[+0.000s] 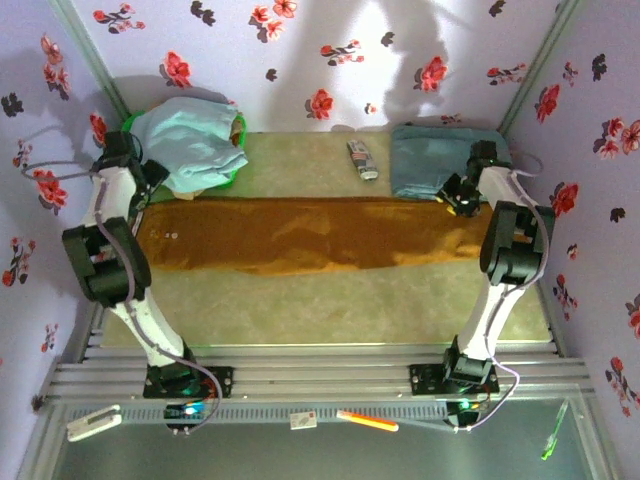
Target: Fold and stack the trousers
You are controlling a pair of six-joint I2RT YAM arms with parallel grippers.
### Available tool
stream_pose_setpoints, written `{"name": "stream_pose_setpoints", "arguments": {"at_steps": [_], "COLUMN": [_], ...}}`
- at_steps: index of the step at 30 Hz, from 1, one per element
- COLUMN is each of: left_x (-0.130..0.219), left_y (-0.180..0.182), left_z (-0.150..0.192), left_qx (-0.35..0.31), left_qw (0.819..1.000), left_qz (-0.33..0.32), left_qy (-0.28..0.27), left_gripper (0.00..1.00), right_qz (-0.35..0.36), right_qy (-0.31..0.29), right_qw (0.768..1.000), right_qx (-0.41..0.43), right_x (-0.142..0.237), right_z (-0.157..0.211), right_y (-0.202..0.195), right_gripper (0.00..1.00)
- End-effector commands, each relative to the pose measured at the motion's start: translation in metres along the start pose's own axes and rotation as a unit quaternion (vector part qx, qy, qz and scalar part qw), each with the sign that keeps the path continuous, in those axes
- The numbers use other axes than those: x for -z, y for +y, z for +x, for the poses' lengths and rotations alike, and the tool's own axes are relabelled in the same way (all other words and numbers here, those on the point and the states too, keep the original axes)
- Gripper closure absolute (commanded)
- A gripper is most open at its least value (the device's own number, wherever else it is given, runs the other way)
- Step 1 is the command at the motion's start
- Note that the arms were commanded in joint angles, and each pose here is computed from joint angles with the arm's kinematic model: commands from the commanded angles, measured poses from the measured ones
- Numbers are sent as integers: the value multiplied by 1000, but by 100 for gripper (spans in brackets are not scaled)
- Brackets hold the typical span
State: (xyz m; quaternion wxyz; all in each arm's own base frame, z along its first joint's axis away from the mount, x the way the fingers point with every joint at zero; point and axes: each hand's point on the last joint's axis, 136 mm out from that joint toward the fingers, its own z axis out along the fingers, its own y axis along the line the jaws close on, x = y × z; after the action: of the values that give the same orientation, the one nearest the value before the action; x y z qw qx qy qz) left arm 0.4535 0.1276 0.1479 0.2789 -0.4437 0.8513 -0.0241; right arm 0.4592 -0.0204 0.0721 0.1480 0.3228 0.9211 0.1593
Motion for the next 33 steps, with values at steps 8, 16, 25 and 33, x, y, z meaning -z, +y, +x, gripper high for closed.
{"name": "stream_pose_setpoints", "arguments": {"at_steps": [8,16,25,33], "left_x": [65,50,11,-11], "left_y": [113,162,139,130], "left_z": [87,133,115,101], "left_qx": [108,137,155,149], "left_qw": [992,989,986,986], "left_qz": [-3,-30,38,52], "left_qy": [-61,-36,-54,-59], "left_gripper": [1,1,19,77], "right_qz": [-121,-148,-93,-53], "right_qy": [-4,41,16,-11], "right_qw": [992,987,992,995], "right_qx": [31,-53,-85,-86], "right_x": [35,32,7,-16], "right_z": [110,180,165,137], "right_y": [54,7,-13,-22], "right_gripper": [43,23,15,48]}}
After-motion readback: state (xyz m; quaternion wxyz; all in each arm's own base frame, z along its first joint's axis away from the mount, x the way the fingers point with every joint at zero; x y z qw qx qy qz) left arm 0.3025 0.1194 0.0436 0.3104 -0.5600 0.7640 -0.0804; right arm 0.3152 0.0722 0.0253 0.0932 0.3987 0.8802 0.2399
